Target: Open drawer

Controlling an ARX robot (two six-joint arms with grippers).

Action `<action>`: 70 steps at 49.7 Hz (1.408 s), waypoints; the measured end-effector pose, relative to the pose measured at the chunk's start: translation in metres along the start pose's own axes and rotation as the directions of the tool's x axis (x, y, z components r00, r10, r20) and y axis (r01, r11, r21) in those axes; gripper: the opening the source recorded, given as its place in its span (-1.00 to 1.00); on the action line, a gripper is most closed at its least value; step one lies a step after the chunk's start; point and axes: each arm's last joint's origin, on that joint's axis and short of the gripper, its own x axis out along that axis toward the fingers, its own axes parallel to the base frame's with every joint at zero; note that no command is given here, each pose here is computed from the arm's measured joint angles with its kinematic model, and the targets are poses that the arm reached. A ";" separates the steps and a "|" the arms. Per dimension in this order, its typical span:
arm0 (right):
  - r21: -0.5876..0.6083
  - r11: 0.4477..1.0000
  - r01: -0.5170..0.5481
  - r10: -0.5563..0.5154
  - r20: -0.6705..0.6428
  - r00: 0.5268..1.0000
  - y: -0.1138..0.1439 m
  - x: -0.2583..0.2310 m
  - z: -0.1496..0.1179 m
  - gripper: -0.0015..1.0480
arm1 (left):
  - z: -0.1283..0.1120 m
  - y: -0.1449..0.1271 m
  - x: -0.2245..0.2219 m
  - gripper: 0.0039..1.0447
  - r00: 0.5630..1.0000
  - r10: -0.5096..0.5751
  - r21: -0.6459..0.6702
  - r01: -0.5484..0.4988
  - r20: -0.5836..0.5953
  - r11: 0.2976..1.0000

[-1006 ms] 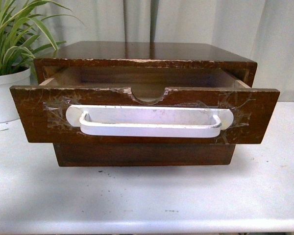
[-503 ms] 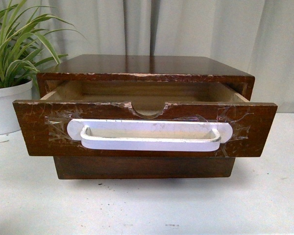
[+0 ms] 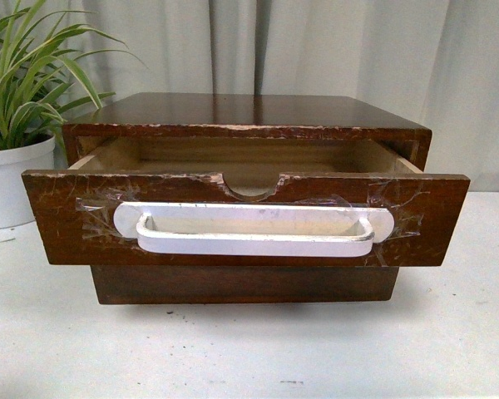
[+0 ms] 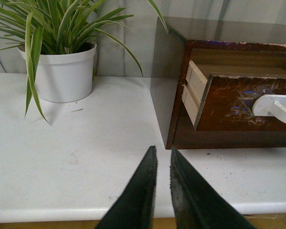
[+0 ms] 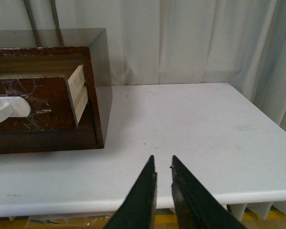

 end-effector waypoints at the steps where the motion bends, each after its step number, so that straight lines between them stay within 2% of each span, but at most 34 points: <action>1: 0.000 1.000 0.000 0.000 0.000 1.000 0.000 0.000 -0.001 -0.87 | -0.001 0.000 0.000 -0.80 1.000 0.000 0.000 0.000 0.000 1.000; 2: 0.000 1.000 0.000 0.000 0.000 1.000 0.000 0.000 -0.001 -0.97 | -0.002 0.000 -0.001 -0.86 1.000 0.000 0.001 0.000 -0.001 1.000; 3: -0.004 1.000 0.000 0.000 -0.001 1.000 0.000 0.000 -0.002 -0.98 | -0.003 0.000 -0.001 -0.93 1.000 0.000 0.000 0.000 -0.002 1.000; 10: -0.003 1.000 0.001 -0.001 0.006 1.000 0.000 0.000 -0.006 -0.98 | -0.009 0.000 -0.009 -0.93 1.000 -0.002 0.003 0.002 -0.030 1.000; 15: -0.003 1.000 0.000 0.000 0.001 1.000 0.000 0.000 -0.015 -0.98 | -0.012 0.000 -0.013 -0.93 1.000 -0.001 0.003 0.001 0.004 1.000; 35: -0.003 1.000 0.000 0.000 0.003 1.000 0.000 0.000 -0.015 -0.97 | -0.015 0.000 -0.013 -0.89 1.000 -0.001 0.003 0.001 0.004 1.000; 37: -0.005 1.000 0.000 0.000 0.003 1.000 0.000 0.000 -0.015 -0.87 | -0.015 0.000 -0.013 -0.80 1.000 -0.001 0.003 0.001 0.004 1.000; 41: -0.005 1.000 0.000 0.000 0.003 1.000 0.000 0.000 -0.015 -0.60 | -0.015 0.000 -0.013 -0.49 1.000 -0.001 0.003 0.001 0.004 1.000; 65: -0.005 1.000 0.000 0.000 0.003 1.000 0.000 0.000 -0.015 0.76 | -0.015 0.000 -0.013 0.89 1.000 -0.001 0.003 0.001 0.004 1.000; 68: -0.003 1.000 0.000 0.000 0.003 1.000 0.000 0.000 -0.015 0.87 | -0.015 0.000 -0.013 0.90 1.000 -0.001 0.004 0.001 0.004 1.000; 70: -0.003 1.000 0.000 0.000 0.003 1.000 0.000 0.000 -0.015 0.84 | -0.015 0.000 -0.013 0.87 1.000 -0.001 0.004 0.001 0.004 1.000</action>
